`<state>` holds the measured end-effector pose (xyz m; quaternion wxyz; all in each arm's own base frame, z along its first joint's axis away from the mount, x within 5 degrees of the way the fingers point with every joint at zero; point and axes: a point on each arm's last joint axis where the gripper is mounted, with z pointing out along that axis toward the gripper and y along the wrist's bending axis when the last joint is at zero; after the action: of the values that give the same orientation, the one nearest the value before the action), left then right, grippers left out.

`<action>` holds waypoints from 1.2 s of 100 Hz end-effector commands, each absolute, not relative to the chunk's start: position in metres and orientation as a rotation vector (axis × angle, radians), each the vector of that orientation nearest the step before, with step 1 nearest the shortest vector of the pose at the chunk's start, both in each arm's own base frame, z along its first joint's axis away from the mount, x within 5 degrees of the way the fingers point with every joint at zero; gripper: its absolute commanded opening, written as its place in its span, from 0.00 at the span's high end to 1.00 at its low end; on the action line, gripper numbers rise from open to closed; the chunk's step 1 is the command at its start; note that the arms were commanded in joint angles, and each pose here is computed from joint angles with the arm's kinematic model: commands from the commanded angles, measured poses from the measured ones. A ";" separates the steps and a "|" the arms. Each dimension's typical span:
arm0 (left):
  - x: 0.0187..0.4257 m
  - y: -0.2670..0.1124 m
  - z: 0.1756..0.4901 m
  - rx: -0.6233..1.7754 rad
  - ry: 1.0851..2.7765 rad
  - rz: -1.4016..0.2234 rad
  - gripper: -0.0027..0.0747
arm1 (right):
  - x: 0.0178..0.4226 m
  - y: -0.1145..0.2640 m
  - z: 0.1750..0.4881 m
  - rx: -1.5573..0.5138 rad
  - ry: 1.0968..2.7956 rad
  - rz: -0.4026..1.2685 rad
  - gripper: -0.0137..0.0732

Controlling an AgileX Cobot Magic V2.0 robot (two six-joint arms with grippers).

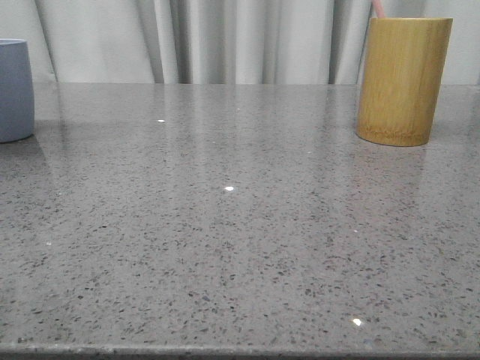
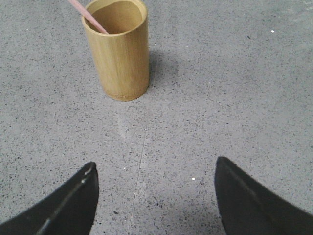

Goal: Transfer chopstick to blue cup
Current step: 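Lower the open left gripper around the blue cup and close it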

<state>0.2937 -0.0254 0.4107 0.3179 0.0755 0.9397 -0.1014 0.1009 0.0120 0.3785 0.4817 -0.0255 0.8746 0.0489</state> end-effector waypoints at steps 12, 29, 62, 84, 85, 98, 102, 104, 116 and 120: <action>0.309 -0.034 0.421 0.204 2.405 -0.329 0.29 | 0.104 0.012 0.395 -0.057 2.030 0.125 0.26; 0.321 -0.036 0.417 0.213 2.412 -0.328 0.29 | 0.105 0.012 0.395 -0.057 2.026 0.125 0.26; 0.334 -0.036 0.404 0.210 2.448 -0.323 0.29 | 0.105 0.012 0.395 -0.057 2.025 0.125 0.26; 0.342 -0.048 0.392 0.261 2.483 -0.339 0.33 | 0.105 0.012 0.395 -0.057 2.023 0.125 0.26; 0.343 -0.049 0.391 0.266 2.484 -0.341 0.33 | 0.105 0.012 0.395 -0.057 2.023 0.125 0.26; 0.350 -0.059 0.380 0.298 2.511 -0.353 0.33 | 0.105 0.012 0.395 -0.057 2.023 0.125 0.26; 0.352 -0.061 0.377 0.303 2.520 -0.352 0.33 | 0.105 0.012 0.395 -0.057 2.023 0.125 0.26; 0.353 -0.061 0.376 0.304 2.523 -0.353 0.33 | 0.105 0.012 0.395 -0.057 2.023 0.125 0.26; 0.358 -0.061 0.367 0.306 2.550 -0.347 0.36 | 0.105 0.012 0.395 -0.057 2.023 0.125 0.26; 0.360 -0.061 0.365 0.308 2.556 -0.338 0.39 | 0.105 0.012 0.395 -0.057 2.023 0.125 0.26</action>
<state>0.3622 -0.0588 0.3427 0.2226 0.1103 0.9609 -0.1221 0.1013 0.0121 0.3791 0.4850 -0.0253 0.8728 0.0495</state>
